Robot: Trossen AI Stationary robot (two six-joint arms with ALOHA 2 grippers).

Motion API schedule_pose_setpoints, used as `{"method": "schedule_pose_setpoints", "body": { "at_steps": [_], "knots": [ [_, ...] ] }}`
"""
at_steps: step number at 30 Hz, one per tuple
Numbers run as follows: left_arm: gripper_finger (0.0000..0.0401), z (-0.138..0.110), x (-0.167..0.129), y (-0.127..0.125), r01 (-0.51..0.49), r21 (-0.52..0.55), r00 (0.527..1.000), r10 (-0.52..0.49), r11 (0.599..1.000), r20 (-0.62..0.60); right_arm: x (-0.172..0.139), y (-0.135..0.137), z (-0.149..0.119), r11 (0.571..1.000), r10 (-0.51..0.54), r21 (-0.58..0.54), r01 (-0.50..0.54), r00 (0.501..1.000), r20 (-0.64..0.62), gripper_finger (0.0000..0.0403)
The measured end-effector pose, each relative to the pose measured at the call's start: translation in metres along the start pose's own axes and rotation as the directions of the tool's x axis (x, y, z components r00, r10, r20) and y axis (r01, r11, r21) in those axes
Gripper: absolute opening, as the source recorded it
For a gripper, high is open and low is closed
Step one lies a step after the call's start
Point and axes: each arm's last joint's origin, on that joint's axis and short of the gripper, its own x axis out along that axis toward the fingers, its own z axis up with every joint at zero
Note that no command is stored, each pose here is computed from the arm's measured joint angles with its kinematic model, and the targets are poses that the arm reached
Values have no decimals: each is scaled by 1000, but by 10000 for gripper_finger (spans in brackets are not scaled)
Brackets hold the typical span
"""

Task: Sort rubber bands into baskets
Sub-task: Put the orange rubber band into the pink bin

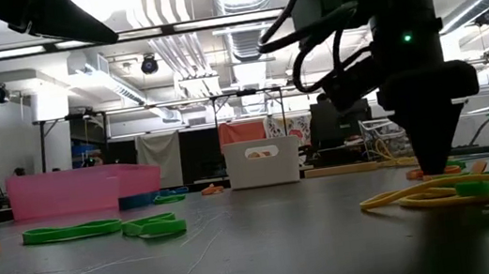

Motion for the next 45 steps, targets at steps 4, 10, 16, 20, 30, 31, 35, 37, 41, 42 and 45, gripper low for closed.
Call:
{"method": "schedule_pose_setpoints", "body": {
  "at_steps": [4, 10, 16, 20, 30, 31, 35, 37, 41, 42, 45],
  "knots": [
    [132, -2, 0, 0, 0, 4, 1000, 0, 1000, -2, 5, 1, 1, 1000, -4, -5, 4, 1000, -9, 87],
    [132, -1, 0, 0, 0, 3, 1000, 0, 1000, -2, 4, 1, 1, 999, 1, -35, -1, 1000, 0, 16],
    [132, -2, 0, -1, 26, 0, 1000, -26, 1000, -12, -9, 0, 2, 996, 29, -85, -22, 996, 82, 9],
    [132, -1, 0, -6, 152, 3, 987, -152, 988, -45, -31, 4, 11, 979, 171, -158, -132, 947, 271, 9],
    [132, 2, 0, -8, 223, 106, 975, -222, 969, -27, -71, 15, 62, 879, 469, -442, -177, 480, 741, 8],
    [132, 4, -2, -7, 207, 114, 978, -206, 972, -24, -73, 13, 70, 880, 470, -447, -159, 428, 772, 8],
    [132, 22, -11, 6, 153, 103, 988, -155, 983, 5, -87, -2, 104, 901, 433, -419, -107, 258, 864, 8],
    [132, 31, -16, 13, 133, 104, 991, -135, 986, 13, -90, -12, 121, 917, 398, -384, -108, 218, 891, 8],
    [132, 50, -29, 32, 83, 103, 996, -87, 991, 33, -87, -31, 157, 942, 331, -314, -114, 174, 928, 8],
    [132, 54, -32, 37, 68, 105, 997, -73, 992, 38, -86, -35, 166, 947, 315, -299, -116, 162, 935, 8],
    [132, 67, -41, 51, 44, 94, 997, -49, 995, 52, -79, -42, 194, 957, 280, -265, -120, 129, 951, 8]
  ]
}}
